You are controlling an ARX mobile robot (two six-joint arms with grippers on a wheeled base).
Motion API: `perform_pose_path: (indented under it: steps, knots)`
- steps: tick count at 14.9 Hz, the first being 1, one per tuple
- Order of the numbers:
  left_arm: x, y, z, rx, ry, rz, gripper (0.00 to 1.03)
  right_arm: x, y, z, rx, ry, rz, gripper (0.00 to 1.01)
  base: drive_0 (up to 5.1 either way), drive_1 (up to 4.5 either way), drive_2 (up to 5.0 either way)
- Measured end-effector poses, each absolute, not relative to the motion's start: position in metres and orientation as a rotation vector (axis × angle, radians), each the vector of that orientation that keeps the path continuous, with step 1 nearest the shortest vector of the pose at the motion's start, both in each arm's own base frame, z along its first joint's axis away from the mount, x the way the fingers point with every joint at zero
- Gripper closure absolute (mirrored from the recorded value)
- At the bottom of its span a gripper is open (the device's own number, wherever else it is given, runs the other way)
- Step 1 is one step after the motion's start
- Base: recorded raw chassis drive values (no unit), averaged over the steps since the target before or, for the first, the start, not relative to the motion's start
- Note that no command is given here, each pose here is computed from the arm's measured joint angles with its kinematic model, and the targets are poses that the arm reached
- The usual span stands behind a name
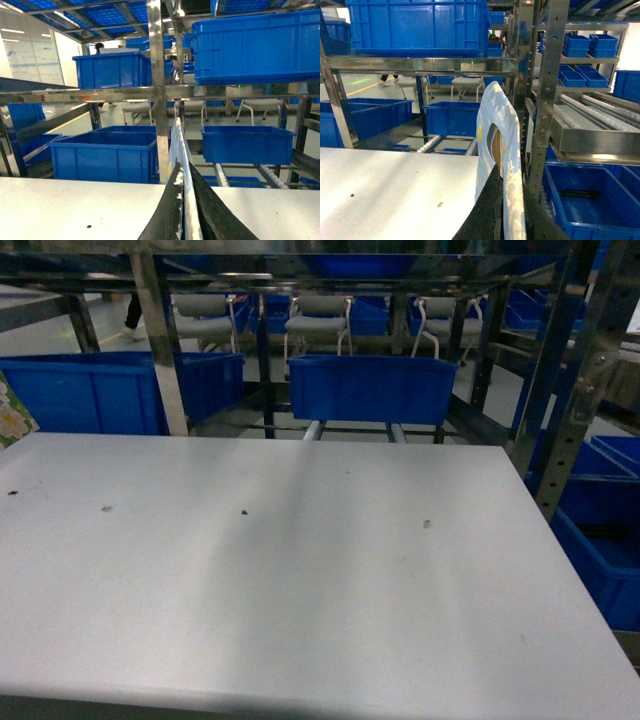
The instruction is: Move flower gift bag to table near conveyor
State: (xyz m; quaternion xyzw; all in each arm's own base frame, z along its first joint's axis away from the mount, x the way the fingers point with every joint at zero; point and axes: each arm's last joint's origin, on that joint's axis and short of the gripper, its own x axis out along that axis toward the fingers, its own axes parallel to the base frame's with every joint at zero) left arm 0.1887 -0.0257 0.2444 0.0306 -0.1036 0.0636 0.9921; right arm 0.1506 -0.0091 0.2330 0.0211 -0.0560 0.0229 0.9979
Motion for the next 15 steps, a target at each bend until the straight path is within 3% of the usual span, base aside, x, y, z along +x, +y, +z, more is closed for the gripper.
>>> perform_pose_path:
  steps: [9,15]
  knots:
    - [0.1888,-0.0257,0.2442,0.062,-0.206,0.127,1.01,0.1508,-0.0091,0.2327,0.043,-0.109,0.046,0.99,-3.7,4.80,-0.6]
    - [0.1887,-0.0257,0.2445,0.061,-0.209,0.128,1.01,0.1506,-0.0091,0.2331,0.042,-0.113,0.045,0.99,-4.9,3.51,0.9]
